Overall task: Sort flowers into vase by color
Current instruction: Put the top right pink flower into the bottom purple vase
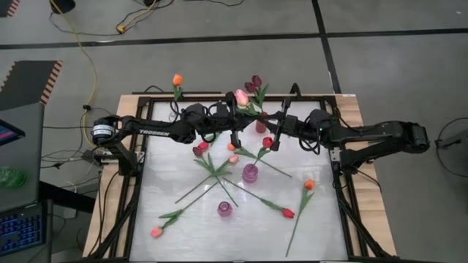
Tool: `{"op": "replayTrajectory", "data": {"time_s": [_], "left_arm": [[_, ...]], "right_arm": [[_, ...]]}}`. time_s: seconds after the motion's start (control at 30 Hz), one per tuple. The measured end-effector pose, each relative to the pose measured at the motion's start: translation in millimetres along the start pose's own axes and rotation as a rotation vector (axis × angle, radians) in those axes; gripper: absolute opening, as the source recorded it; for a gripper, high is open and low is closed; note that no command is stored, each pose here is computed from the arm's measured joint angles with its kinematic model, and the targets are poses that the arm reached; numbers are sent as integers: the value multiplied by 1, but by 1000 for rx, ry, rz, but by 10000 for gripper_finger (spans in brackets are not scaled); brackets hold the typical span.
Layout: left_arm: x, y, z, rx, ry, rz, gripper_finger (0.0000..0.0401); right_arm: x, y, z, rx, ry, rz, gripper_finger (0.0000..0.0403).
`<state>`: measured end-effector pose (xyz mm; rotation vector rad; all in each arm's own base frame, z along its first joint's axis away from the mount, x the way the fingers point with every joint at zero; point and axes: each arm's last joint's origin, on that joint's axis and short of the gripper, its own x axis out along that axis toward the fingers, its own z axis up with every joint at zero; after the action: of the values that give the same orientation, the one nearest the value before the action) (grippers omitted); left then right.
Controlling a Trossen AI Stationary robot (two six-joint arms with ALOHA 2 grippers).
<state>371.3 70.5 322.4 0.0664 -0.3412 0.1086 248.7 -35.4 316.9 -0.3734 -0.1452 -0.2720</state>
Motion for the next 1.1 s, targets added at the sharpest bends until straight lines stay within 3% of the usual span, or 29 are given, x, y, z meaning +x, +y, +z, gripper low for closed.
{"op": "replayTrajectory", "data": {"time_s": [0.23, 0.47, 0.63, 1.1], "left_arm": [[0, 1, 2, -2, -9, 10, 8], [-1, 1, 0, -6, 36, 9, 5], [-9, 0, 17, 28, 93, 10, 5], [-61, -7, 73, -11, 392, -3, 4]], "right_arm": [[0, -2, -1, 0, 30, -60, 85], [-1, -2, -4, 5, 88, -132, 174], [-6, -3, -5, -6, 142, -137, 218], [-23, -6, -4, 23, 261, -107, 230]]}}
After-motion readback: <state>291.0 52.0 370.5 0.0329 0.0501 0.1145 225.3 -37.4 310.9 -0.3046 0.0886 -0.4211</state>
